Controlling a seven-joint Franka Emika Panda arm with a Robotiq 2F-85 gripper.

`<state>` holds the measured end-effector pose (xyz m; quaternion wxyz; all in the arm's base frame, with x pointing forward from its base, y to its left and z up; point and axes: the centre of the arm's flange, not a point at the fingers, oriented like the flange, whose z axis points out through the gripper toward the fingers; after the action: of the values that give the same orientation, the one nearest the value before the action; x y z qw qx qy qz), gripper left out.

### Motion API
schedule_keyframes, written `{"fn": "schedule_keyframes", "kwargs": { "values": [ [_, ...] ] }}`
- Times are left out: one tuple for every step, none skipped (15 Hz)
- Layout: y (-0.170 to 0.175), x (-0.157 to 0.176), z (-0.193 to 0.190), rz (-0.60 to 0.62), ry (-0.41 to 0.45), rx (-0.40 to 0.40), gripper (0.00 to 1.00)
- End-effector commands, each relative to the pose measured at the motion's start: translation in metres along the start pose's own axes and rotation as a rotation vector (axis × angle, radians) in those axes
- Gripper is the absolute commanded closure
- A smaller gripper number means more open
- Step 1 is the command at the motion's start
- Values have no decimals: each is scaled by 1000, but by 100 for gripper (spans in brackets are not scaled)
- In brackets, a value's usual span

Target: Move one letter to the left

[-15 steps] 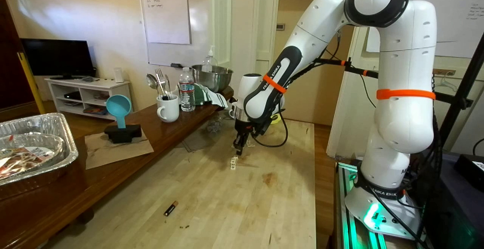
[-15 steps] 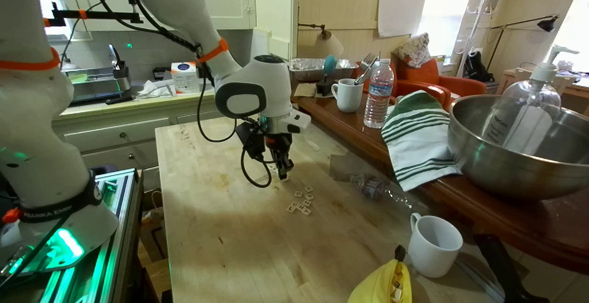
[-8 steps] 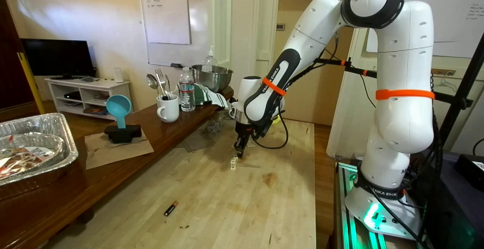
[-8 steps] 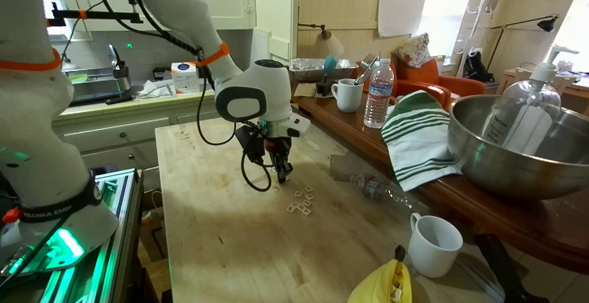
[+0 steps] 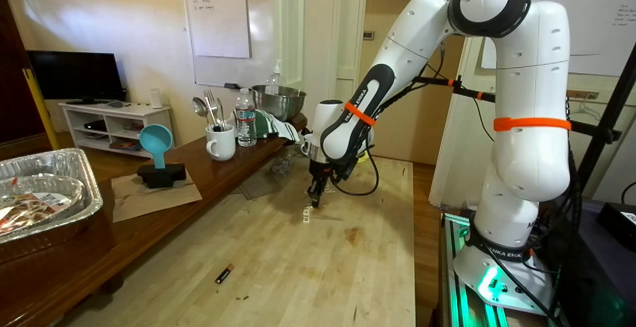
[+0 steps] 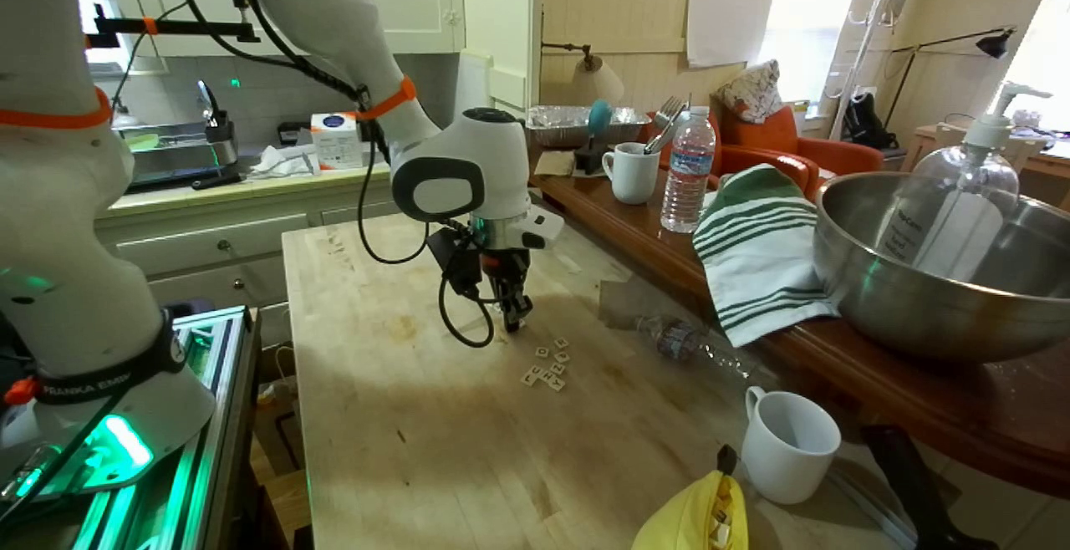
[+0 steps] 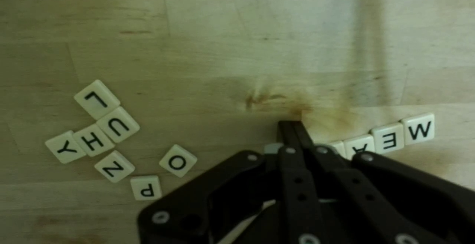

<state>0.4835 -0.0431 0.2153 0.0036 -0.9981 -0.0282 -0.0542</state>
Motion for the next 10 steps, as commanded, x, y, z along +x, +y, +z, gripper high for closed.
{"fn": "schedule_keyframes", "kwargs": {
  "values": [
    [-3, 0, 11, -9, 0, 1, 100],
    [-3, 0, 11, -9, 1, 3, 100],
    [-3, 0, 11, -8, 1, 4, 100],
    [-4, 1, 10, -4, 1, 6, 100],
    [-4, 1, 10, -4, 2, 5, 100],
    [-4, 1, 10, -4, 3, 4, 100],
    [-4, 1, 10, -5, 3, 4, 100],
    [-4, 1, 10, -5, 3, 3, 100],
    [-3, 1, 10, -3, 3, 2, 100],
    [-4, 1, 9, -3, 3, 2, 100]
  ]
}}
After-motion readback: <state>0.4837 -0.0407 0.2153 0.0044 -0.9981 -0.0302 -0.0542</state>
